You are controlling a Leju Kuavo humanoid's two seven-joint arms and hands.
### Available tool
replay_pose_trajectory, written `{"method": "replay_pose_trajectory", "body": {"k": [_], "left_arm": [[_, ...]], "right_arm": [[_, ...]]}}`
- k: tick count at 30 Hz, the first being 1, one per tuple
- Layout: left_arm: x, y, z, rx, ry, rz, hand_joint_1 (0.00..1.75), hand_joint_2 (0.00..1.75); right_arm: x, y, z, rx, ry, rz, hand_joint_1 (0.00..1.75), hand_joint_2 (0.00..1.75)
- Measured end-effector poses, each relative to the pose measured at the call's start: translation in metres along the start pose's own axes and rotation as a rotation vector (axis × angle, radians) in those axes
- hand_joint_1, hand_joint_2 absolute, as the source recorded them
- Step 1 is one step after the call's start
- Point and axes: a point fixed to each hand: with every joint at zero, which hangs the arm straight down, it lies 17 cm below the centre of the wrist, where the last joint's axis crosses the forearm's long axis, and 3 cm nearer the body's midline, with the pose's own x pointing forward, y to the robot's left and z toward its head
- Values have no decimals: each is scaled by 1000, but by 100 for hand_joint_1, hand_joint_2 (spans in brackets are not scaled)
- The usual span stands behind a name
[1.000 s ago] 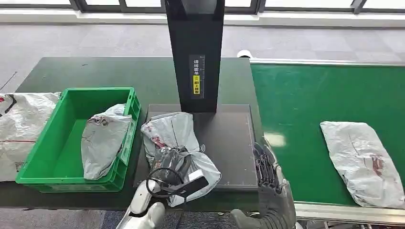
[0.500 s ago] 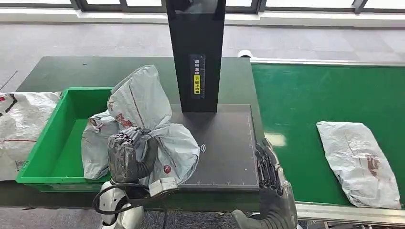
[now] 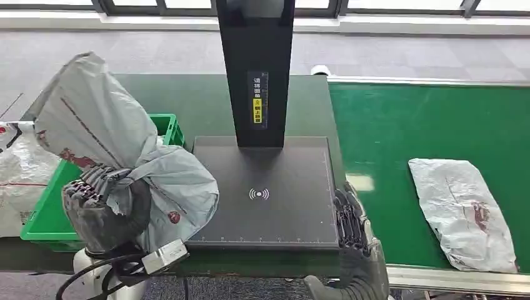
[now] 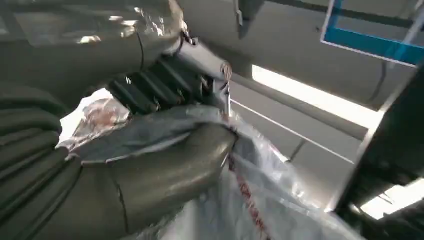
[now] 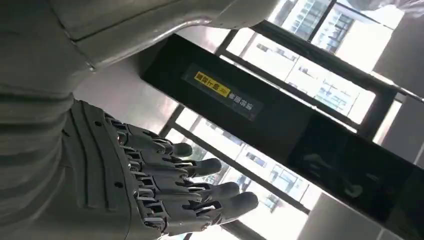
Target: Moved the parcel from conveyor to table for the left to box.
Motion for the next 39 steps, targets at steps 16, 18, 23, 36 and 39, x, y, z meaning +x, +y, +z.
{"method": "replay_pose_trajectory", "body": {"k": [16,18,23,36,39], "left_arm": [[-217,-107,85,-337,516,-215,175,175],[-231,-112,85,-349,533,-227,175,175],[-254,-127,97,-404,598,-246,175,175],[-271,-137,100,-442,626,-257,175,175],[-273,-139,103,-453,635,-261,0,175]], "right_arm": [[4,7,-8,30,-25,-40,0,175],[4,8,-8,31,-26,-40,0,175],[4,8,-11,34,-31,-42,0,175],[3,8,-11,35,-31,-42,0,175],[3,8,-12,35,-34,-42,0,175]]}}
